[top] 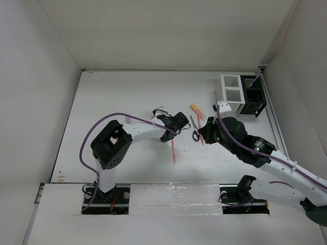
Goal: Sort the stationery into containers
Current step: Pick up the pen cap from the center of the board, then close the pen cap on the pen.
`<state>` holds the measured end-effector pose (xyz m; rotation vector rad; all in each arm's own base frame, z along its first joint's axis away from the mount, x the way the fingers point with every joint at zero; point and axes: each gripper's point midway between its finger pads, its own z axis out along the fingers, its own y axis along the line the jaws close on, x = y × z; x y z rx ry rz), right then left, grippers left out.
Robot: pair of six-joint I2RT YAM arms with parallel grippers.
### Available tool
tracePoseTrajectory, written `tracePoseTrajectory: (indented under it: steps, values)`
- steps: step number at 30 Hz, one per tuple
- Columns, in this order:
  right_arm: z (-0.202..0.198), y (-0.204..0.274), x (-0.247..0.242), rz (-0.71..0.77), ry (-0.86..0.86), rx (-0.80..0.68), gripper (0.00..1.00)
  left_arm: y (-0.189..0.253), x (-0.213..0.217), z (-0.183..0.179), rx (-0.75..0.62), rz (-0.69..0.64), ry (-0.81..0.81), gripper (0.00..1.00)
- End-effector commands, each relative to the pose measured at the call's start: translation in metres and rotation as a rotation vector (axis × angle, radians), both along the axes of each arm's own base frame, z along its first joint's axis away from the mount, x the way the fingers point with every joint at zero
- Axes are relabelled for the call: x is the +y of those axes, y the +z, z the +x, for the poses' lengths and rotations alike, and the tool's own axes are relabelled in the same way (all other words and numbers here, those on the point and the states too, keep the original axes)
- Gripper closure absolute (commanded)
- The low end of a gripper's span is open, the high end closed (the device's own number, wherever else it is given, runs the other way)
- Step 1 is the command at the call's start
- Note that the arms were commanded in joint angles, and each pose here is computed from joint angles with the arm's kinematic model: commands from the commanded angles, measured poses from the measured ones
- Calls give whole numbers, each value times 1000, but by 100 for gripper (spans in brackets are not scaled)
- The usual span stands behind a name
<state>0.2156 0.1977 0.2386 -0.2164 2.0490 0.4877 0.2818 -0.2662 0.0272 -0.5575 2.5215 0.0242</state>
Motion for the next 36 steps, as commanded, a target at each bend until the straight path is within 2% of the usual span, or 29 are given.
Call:
tracePoseTrajectory:
  steps: [1,6,8,9,12,14,16,19,21,23,27,36]
  values:
    - [4,18,3,78,-24,-54,100,72,-16,-7,-139,-28,-56,100]
    - [15,16,1,107,-72,-43,100,161,-4,12,-362,-53,-21,100]
    - [18,9,10,117,-42,-20,100,184,2,22,-420,-41,-70,100]
    - [18,7,16,131,-30,-5,100,209,11,29,-476,-80,-59,100]
    - [14,23,38,256,52,-35,100,238,28,43,-562,-114,-84,100]
    - [11,25,46,324,97,-60,100,270,41,51,-641,-194,-90,100]
    - [6,38,65,398,185,-74,100,303,49,41,-726,-226,-136,100]
    - [1,41,100,435,319,-32,100,333,38,25,-830,-366,-250,100]
    - [-4,35,119,459,377,1,100,358,35,1,-929,-487,-350,100]
    - [-7,50,127,503,419,-23,100,381,45,-19,-1008,-559,-389,100]
    - [-13,70,135,537,468,-51,100,393,53,-38,-1065,-592,-444,100]
    - [-46,106,156,608,667,-102,100,387,43,-47,-1101,-626,-531,100]
